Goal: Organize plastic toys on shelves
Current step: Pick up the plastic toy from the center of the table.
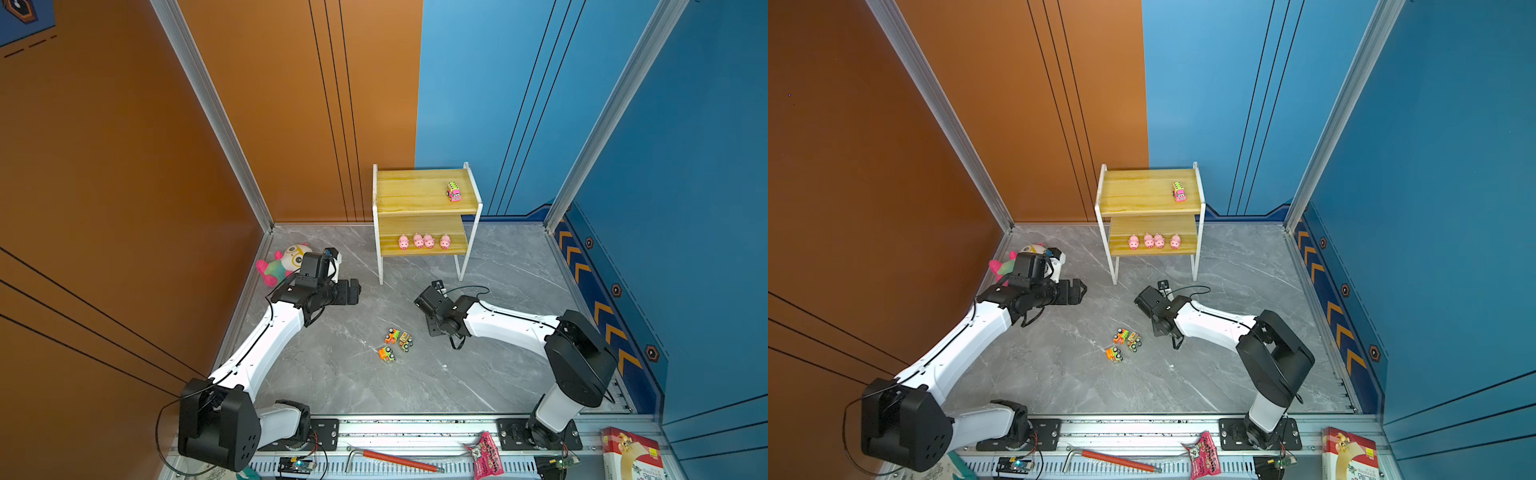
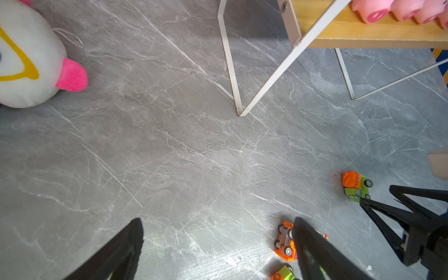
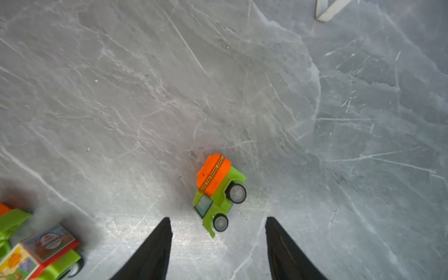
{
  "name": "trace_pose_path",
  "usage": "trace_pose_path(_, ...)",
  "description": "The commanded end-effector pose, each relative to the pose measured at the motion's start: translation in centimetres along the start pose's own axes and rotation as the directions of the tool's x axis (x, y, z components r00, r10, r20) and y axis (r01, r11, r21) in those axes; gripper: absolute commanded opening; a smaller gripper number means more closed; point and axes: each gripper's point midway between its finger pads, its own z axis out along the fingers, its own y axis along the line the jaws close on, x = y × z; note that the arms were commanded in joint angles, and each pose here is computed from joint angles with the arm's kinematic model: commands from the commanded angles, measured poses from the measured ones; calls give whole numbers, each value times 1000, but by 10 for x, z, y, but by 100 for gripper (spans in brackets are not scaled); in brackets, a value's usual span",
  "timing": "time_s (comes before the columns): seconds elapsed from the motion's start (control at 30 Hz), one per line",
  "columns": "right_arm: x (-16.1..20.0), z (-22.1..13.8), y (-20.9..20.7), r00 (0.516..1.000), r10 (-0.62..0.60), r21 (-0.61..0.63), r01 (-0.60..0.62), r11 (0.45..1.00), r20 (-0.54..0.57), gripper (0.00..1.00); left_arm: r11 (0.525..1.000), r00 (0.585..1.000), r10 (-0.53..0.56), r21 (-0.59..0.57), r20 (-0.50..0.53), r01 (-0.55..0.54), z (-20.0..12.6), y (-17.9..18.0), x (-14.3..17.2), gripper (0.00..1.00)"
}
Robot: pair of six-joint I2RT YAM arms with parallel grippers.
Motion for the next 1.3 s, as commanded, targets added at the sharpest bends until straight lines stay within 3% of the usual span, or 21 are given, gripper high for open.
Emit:
trace_pose_path(0.0,-5,5,-7,999,48,41,-47,998,-11,64,1000,1000,-3,25,11,3,-7,-8,-6,96)
trace_pose_path(0.27,-15,28,-8,977,209,-30,-210,977,-40,59,999,1000,4,32,10,-4,-8,-12,-5,96)
trace_pose_path(0.53,-13,42,4,956,282,-74,-287,955,-77,52,999,1000,6,34,16,-7,-9,-13,-6,96)
trace_pose_path(0.7,-14,47,-3,926,369,-94,-376,922,-85,44,999,1000,7,35,18,-8,-10,-13,-6,96)
trace_pose_path(0.87,-18,42,-5,927,368,-109,-374,921,-68,33,999,1000,8,35,20,-9,-10,-14,-6,96)
trace_pose_path(1.07,-28,21,-5,923,385,-207,-381,901,-21,27,999,999,41,19,31,-41,-13,-17,-4,96)
trace_pose_path(1.27,-33,-6,-2,891,454,-359,-423,832,2,26,993,992,114,38,47,-115,-20,-38,4,96)
